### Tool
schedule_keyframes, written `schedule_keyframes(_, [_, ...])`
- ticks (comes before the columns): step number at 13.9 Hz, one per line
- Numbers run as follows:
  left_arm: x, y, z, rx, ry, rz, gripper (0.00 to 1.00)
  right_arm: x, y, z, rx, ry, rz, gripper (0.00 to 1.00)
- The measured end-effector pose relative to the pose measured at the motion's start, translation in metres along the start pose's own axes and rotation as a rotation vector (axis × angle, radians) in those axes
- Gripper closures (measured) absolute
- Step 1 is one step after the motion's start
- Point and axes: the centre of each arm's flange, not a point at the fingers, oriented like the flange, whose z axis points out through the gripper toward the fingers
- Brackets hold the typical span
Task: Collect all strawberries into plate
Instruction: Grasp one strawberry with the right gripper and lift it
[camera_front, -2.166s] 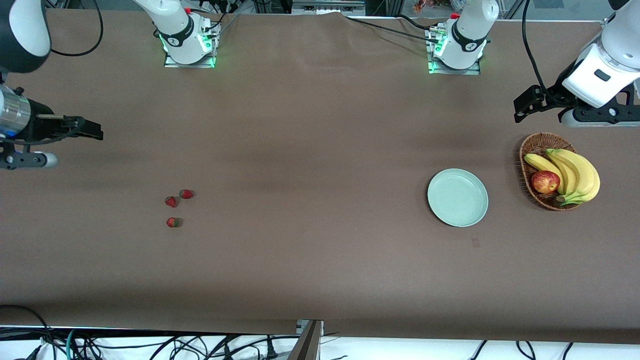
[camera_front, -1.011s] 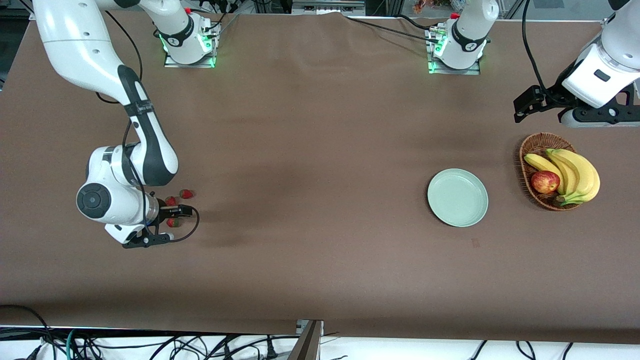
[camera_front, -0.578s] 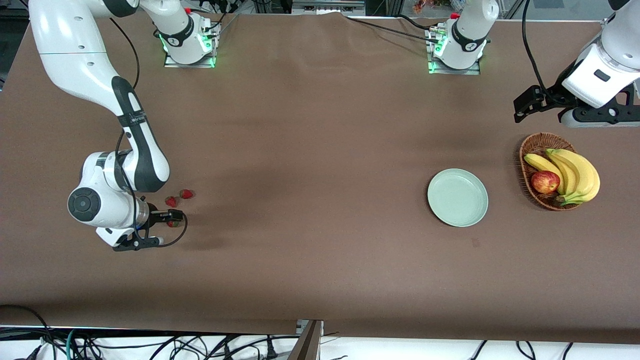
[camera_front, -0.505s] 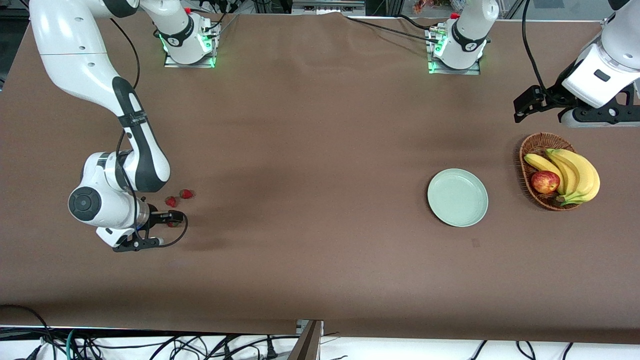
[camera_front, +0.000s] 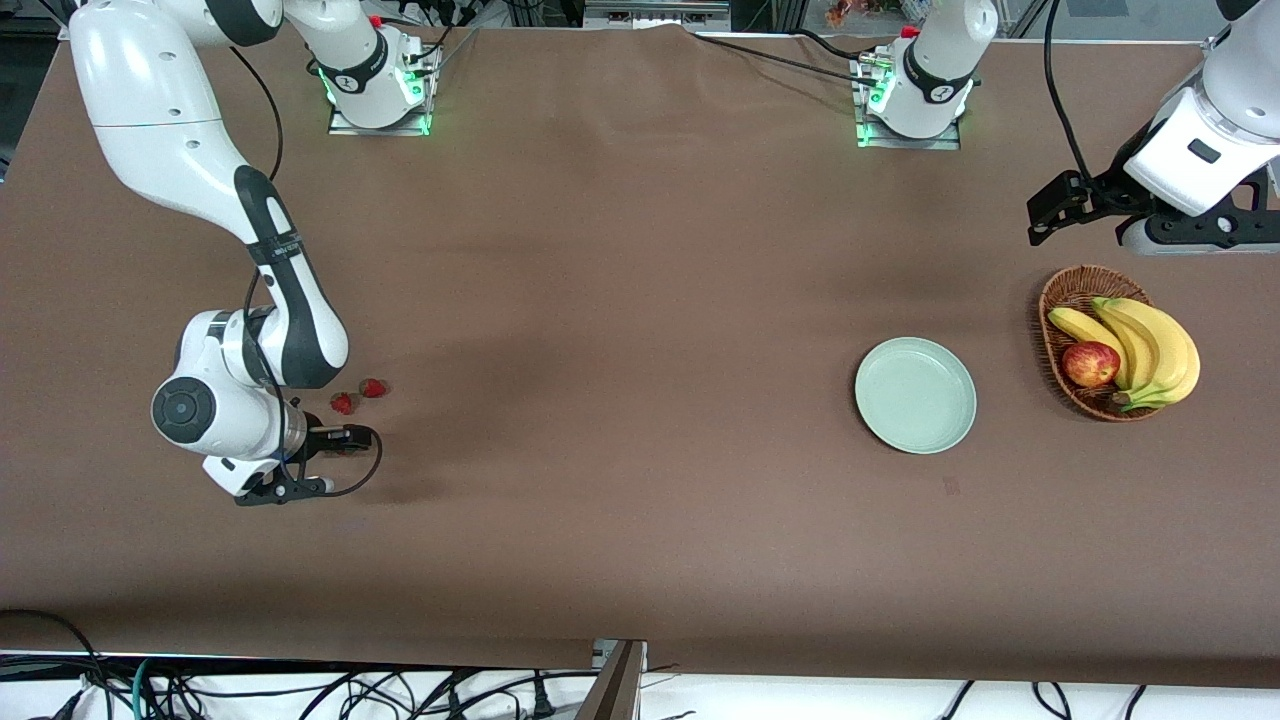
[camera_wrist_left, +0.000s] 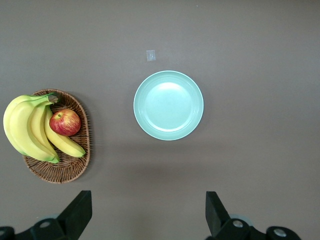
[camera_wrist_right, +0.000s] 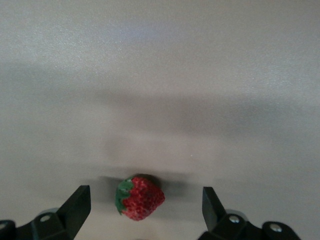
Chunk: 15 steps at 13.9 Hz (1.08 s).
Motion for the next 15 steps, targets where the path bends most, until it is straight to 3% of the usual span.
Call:
schedule_keyframes(2, [0.0, 0.0, 0.0, 0.0, 0.0, 0.0, 0.0, 0.0, 0.0, 0.0, 0.0, 0.001, 0.0, 0.32])
schedule_keyframes(5, [0.0, 0.0, 0.0, 0.0, 0.0, 0.0, 0.0, 0.001, 0.0, -0.002, 0.0, 0.004, 0.0, 0.62])
schedule_keyframes(10, [0.0, 0.0, 0.0, 0.0, 0.0, 0.0, 0.0, 0.009, -0.017, -0.018, 0.009, 0.032, -0.022, 0.63])
schedule_keyframes(12, [0.0, 0.0, 0.0, 0.0, 0.0, 0.0, 0.0, 0.016, -0.05, -0.044, 0.019, 0.036, -0.028, 0.63])
schedule_keyframes(15, [0.0, 0.0, 0.0, 0.0, 0.0, 0.0, 0.0, 0.019, -0.134, -0.076, 0.031, 0.041, 0.07, 0.63])
